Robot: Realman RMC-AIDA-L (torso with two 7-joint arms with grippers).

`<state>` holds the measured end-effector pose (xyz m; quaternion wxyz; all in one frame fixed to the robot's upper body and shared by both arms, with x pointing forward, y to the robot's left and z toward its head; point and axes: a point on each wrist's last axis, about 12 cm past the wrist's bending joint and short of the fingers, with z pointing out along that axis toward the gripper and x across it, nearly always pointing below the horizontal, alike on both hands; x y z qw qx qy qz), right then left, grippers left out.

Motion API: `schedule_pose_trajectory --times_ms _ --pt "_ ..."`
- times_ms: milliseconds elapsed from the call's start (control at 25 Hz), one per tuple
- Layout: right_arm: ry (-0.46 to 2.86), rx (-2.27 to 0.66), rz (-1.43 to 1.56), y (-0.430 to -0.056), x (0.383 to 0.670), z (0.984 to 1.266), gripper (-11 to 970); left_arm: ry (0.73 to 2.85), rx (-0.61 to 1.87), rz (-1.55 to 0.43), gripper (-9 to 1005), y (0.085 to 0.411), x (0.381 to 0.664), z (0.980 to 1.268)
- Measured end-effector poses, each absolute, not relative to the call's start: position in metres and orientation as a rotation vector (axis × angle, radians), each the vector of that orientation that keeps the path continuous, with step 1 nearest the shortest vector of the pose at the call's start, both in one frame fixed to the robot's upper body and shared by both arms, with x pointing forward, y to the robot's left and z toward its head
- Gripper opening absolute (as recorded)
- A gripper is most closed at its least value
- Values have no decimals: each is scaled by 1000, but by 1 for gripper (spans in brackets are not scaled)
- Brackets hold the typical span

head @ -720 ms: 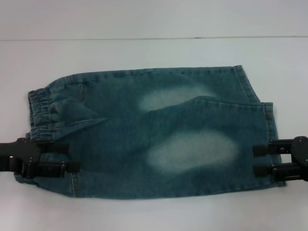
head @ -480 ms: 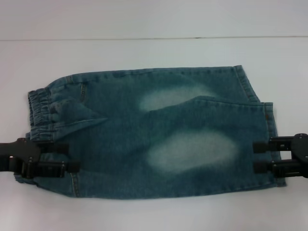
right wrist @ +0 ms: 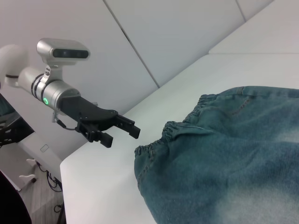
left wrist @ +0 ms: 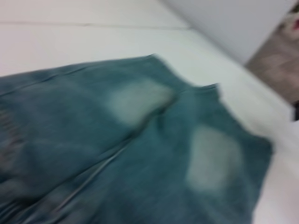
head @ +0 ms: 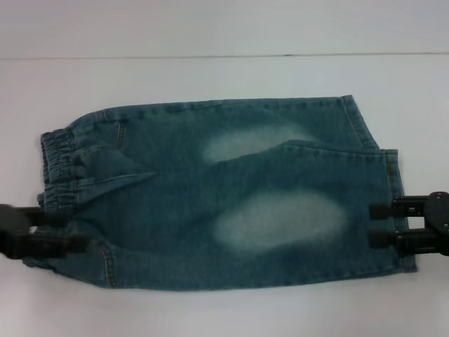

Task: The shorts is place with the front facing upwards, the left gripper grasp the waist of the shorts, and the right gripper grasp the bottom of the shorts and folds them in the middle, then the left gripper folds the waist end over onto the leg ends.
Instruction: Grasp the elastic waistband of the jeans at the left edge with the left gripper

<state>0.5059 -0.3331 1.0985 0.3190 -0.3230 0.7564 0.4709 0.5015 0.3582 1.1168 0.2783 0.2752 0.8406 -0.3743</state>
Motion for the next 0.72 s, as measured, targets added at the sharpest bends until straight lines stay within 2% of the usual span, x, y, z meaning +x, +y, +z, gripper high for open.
schedule_pose_trajectory --times_ms 360,720 --pt "1985 -854 1231 -332 507 1098 764 2480 594 -727 872 399 496 1110" --pt "1979 -861 1233 -330 510 1100 764 2557 603 -663 813 392 504 1098"
